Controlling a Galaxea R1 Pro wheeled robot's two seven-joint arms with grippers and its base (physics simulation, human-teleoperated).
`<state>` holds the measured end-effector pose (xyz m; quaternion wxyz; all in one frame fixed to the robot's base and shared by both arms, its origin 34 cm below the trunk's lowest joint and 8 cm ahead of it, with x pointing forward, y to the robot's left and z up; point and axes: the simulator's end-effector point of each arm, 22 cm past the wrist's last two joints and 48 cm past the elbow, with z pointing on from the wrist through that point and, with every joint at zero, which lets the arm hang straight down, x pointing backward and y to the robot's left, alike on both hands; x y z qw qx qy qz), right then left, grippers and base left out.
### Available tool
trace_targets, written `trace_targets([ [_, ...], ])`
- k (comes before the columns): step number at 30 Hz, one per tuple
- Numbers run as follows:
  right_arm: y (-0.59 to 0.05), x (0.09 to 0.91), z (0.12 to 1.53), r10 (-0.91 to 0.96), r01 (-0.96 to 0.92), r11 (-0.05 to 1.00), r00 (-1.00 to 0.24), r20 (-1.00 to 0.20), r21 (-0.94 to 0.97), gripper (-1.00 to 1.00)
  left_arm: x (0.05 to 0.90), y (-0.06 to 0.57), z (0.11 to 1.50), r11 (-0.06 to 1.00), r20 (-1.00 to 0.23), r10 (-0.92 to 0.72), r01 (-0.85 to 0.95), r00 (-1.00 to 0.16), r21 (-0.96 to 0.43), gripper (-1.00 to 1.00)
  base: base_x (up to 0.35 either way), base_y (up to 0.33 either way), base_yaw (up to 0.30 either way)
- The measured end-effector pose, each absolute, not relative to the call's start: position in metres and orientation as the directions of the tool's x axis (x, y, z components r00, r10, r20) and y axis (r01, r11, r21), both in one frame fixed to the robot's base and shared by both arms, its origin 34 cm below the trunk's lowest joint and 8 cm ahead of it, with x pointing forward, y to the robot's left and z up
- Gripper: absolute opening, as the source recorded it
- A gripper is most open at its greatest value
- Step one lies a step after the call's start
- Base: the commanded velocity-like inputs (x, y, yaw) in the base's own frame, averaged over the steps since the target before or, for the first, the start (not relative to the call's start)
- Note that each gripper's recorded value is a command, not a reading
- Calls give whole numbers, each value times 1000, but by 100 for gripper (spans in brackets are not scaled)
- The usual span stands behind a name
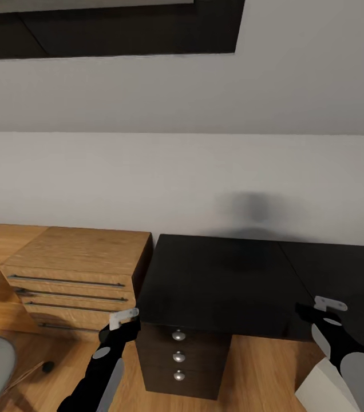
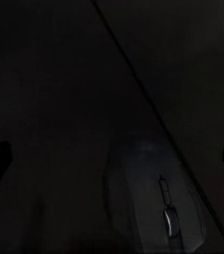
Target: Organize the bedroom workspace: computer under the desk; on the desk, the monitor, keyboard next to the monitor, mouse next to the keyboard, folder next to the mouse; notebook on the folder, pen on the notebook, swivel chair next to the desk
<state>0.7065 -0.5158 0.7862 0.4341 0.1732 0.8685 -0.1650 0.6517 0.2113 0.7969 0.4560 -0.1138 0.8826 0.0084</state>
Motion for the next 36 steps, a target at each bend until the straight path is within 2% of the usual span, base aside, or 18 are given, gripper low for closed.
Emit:
trace_targets([
  [11, -529, 700, 769, 165, 454, 878, -584, -795, -151, 100, 638, 219, 805, 965, -789, -249, -215, -561, -151, 100, 0, 0, 0],
  [36, -530, 702, 734, 171, 457, 878, -582, -795, -146, 100, 634, 221, 777, 964, -794, -251, -213, -553, -157, 100, 0, 0, 0],
])
